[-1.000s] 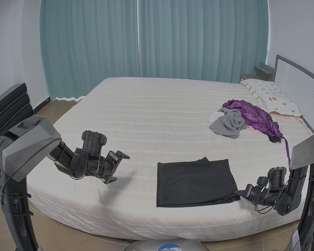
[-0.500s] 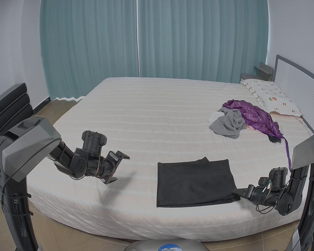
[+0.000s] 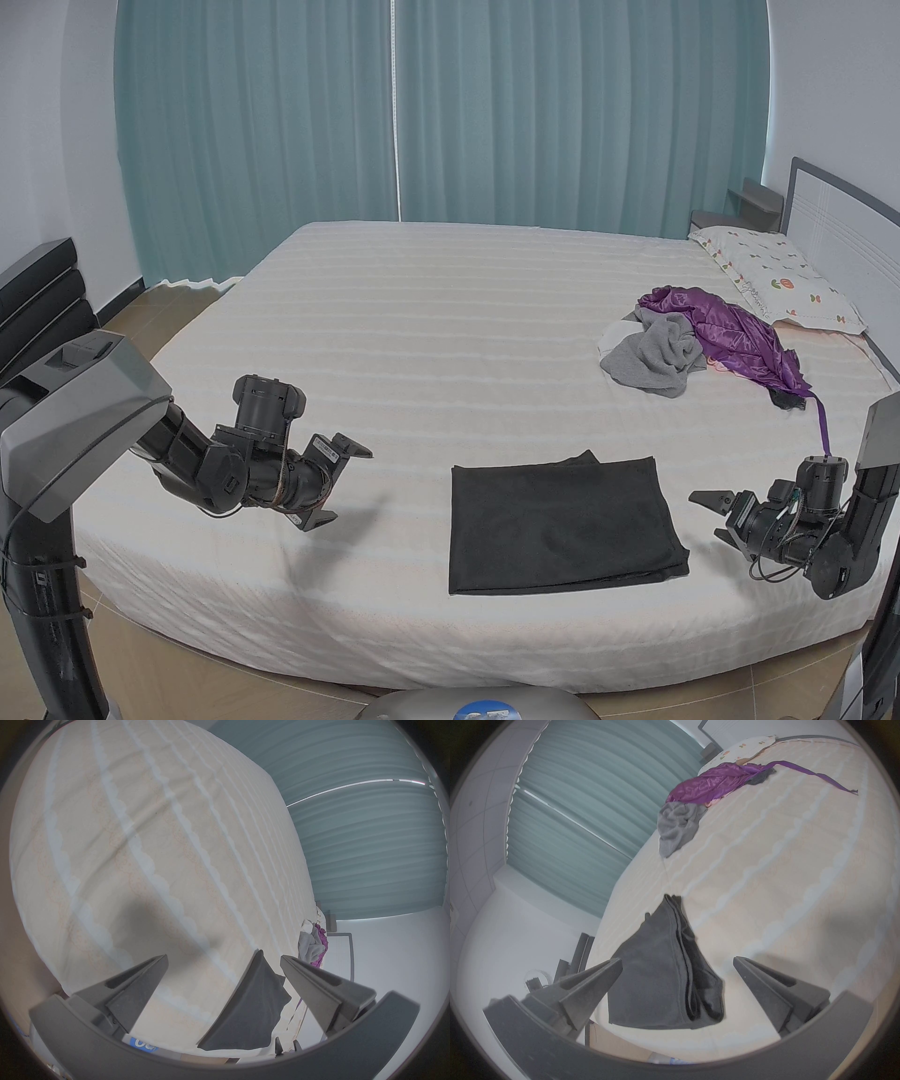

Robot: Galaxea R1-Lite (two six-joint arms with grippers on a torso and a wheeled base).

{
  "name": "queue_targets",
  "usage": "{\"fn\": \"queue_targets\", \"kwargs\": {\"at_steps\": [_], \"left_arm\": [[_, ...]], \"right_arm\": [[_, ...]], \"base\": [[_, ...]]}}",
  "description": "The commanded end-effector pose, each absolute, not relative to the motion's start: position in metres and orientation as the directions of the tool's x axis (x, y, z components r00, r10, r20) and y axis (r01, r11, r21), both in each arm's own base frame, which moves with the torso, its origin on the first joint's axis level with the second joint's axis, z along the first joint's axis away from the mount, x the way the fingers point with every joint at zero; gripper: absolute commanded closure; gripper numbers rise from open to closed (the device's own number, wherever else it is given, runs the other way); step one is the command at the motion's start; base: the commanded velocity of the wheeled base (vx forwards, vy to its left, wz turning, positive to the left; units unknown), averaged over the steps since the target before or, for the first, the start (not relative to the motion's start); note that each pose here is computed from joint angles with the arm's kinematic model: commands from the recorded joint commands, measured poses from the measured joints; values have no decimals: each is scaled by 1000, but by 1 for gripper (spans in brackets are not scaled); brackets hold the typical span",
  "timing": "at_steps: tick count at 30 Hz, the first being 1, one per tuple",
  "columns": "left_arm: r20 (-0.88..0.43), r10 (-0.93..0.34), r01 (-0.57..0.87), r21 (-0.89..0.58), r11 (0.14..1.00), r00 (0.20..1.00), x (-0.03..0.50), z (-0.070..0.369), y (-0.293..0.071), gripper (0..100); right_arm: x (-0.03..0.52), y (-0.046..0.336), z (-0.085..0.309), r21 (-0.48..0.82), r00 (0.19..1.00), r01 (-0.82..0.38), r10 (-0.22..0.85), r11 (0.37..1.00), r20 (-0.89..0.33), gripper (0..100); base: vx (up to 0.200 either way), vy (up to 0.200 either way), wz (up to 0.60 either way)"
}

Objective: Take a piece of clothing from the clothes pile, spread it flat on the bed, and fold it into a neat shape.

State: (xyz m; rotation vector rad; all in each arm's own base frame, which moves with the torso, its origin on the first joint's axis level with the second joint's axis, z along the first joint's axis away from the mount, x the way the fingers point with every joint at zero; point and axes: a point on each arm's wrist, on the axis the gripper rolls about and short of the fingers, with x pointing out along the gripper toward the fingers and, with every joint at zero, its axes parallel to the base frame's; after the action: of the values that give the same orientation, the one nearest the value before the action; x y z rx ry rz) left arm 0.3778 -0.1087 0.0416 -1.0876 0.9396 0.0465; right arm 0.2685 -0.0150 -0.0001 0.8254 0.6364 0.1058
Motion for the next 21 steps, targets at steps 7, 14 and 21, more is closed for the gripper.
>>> {"fn": "queue_targets", "kwargs": {"at_steps": [7,14,21], "left_arm": [[-662,-408,-453,-738,500,629,373,47,-113,0],[-663,-409,-452,-737,502,627,373,46,-113,0],[-666,-411,-443,-733,516,623,371,46,-116,0]], "right_arm": [[273,-21,7,725,835,148,308,672,-456,0],[273,-21,5,725,833,152,307,672,-460,0],[274,-21,3,725,830,157,309,670,-464,0]], "base": [[0,-171,0],[0,-200,0],[0,-143,0]]}}
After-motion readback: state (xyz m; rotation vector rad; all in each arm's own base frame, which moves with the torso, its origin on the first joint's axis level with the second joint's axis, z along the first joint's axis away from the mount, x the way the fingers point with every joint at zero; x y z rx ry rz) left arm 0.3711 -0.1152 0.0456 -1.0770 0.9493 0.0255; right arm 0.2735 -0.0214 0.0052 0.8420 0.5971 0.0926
